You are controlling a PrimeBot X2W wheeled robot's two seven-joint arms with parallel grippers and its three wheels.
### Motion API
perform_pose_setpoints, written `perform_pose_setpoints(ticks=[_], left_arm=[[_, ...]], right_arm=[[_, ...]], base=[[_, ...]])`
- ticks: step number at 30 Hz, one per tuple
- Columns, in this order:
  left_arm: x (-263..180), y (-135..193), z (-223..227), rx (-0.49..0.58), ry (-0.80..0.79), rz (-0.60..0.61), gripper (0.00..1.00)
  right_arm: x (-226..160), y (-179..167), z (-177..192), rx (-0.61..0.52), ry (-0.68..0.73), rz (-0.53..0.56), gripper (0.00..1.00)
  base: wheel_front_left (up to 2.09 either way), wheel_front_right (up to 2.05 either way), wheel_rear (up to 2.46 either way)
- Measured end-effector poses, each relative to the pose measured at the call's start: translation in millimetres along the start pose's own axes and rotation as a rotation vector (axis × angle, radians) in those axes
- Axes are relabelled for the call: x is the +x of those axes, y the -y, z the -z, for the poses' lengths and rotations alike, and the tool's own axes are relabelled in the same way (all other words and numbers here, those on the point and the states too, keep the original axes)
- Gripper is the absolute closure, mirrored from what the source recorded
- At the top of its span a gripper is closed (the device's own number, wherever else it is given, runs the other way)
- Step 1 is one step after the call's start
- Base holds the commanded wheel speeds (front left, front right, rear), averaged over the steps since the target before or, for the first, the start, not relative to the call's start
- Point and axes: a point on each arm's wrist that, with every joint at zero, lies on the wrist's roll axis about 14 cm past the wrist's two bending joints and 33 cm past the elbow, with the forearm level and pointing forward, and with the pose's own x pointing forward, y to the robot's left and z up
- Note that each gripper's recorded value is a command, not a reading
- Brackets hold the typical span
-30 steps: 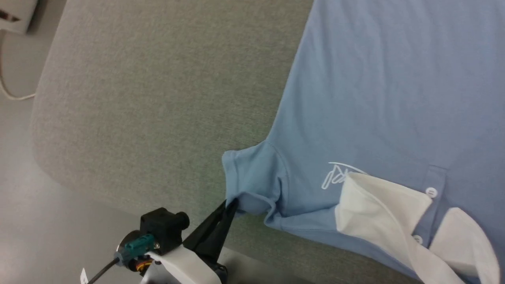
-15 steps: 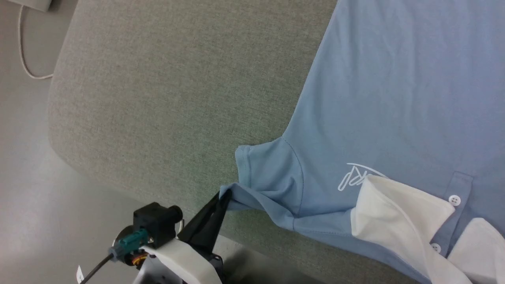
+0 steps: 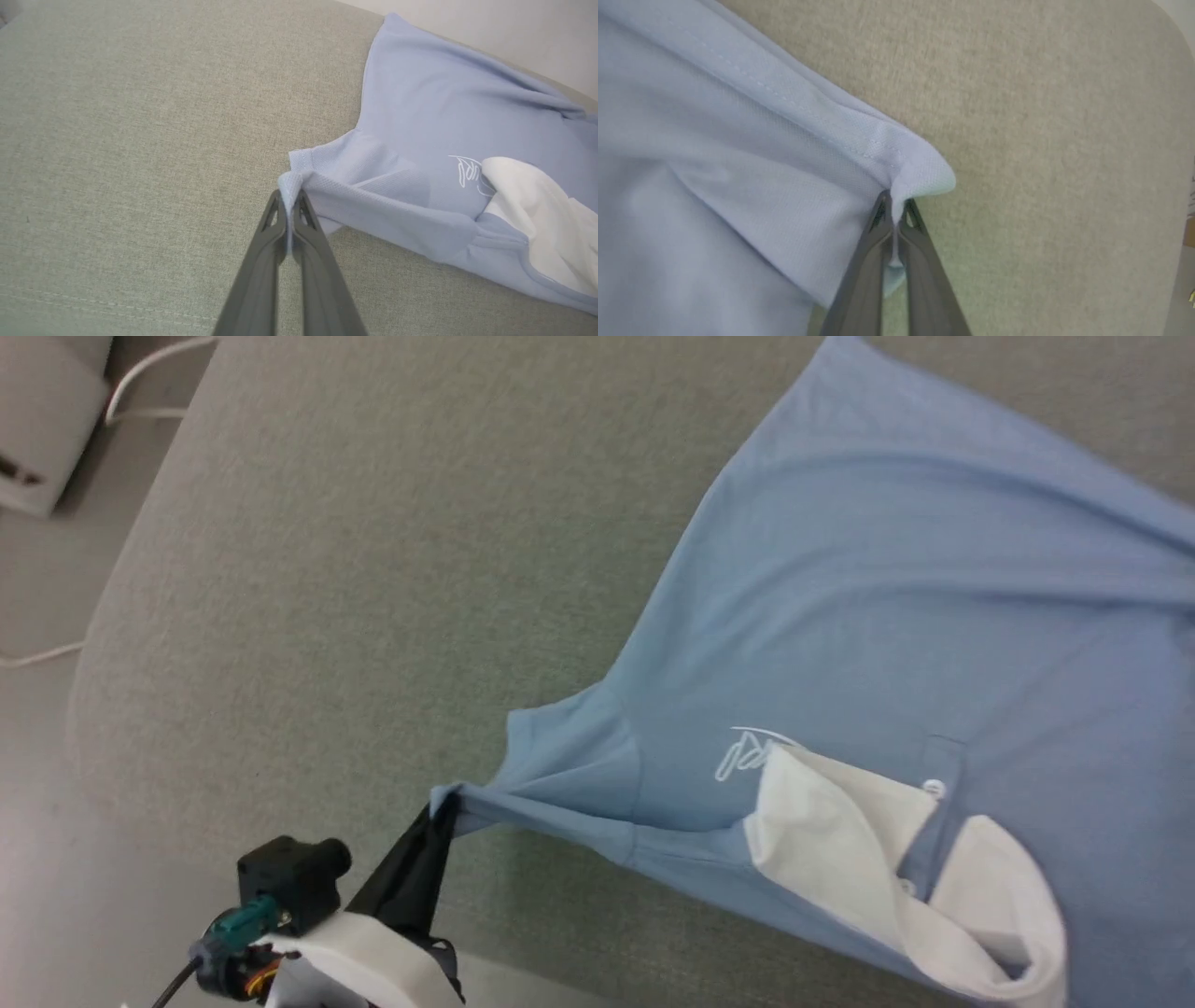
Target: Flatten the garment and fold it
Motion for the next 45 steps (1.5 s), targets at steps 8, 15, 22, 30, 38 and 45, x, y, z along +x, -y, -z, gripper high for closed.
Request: perform_pose_setpoints(ticks=[8, 15, 22, 30, 38, 45], left_arm=[[-1, 9, -23, 0.017, 0.109, 0.043, 1.00], [4, 32, -50, 0.030, 0.215, 0.122, 1.00], [6, 54, -66, 0.038, 0.281, 0.187, 1.00], [8, 64, -67, 0.049, 0.289, 0.216, 1.00], [10, 72, -71, 0.032, 0.315, 0.230, 1.00], [12, 72, -73, 0.008, 0.336, 0.213, 1.00]], right_arm=[[-85, 41, 83, 0.076, -0.073, 0.054, 1.00], [-150, 52, 166, 0.207, -0.178, 0.102, 1.00], [-172, 33, 215, 0.278, -0.240, 0.093, 0.00], [-166, 30, 125, 0.151, -0.026, 0.070, 0.00], [-145, -24, 4, -0.076, 0.173, -0.074, 0.00], [-94, -70, -41, -0.223, 0.134, -0.141, 0.00]], base=[[0.00, 0.00, 0.00], [0.00, 0.00, 0.00], [0.00, 0.00, 0.00], [0.00, 0.00, 0.00], [0.00, 0.00, 0.00], [0.00, 0.00, 0.00]])
